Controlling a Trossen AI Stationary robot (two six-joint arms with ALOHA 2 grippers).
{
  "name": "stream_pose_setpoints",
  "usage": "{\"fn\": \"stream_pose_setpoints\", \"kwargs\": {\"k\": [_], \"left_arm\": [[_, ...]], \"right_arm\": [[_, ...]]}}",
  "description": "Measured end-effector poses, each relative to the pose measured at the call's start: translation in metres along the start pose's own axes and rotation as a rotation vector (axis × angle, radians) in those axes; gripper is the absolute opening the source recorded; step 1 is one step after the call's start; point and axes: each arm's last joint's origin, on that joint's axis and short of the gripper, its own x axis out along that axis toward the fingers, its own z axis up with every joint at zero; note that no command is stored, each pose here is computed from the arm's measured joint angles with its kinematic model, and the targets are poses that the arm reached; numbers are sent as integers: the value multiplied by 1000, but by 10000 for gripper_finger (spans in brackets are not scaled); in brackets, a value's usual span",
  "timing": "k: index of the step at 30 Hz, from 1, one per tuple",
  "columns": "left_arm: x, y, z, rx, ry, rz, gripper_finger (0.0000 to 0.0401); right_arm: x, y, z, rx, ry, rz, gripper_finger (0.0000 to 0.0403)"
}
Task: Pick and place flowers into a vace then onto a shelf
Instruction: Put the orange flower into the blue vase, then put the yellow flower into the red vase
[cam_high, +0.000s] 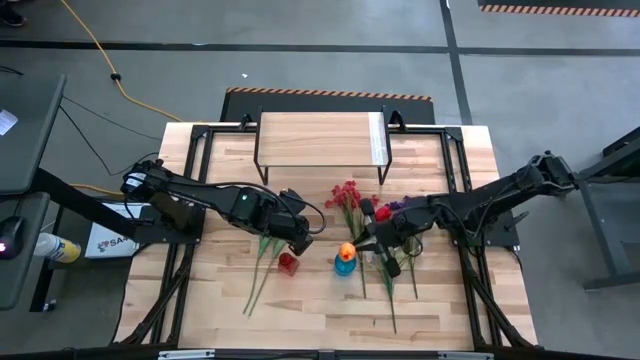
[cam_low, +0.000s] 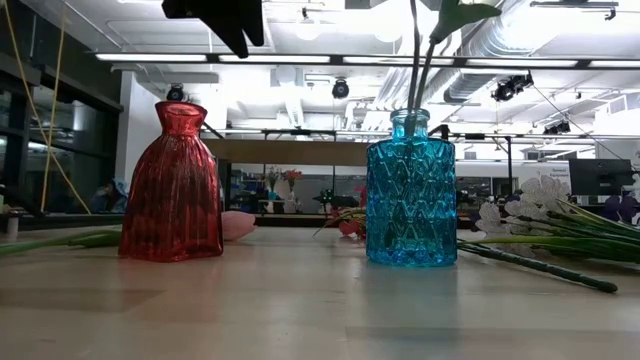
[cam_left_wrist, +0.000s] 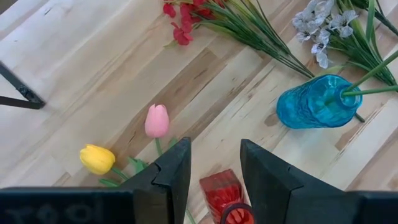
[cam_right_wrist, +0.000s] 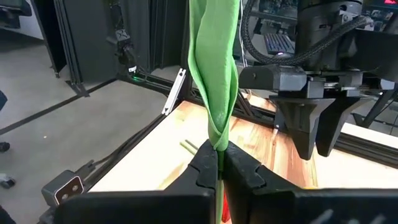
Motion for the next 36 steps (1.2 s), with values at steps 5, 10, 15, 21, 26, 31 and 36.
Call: {"fn": "stream_pose_setpoints", "kwargs": {"k": [5,10,15,21,26,31,36], "left_arm": [[0,0,0,-1,-1,0,172],[0,0,0,-3,-3,1,172],[0,0,0,-4,-4,1,172],[0,0,0,-4,-4,1,172],[0,0,0,-4,-3,0,172],[0,0,0,-3,-3,1,172],[0,0,0,-3,-3,1,172]], "right_arm": [[0,0,-1,23,12,12,4],[0,1,-3,26,33,28,10],[0,2,-4,36,39,38,24],[0,2,-6,55,66,41,50],[-1,2,-10,66,100,41,91],[-1,2,-9,65,97,34,141],[-1,0,2,59,90,24,190]]}}
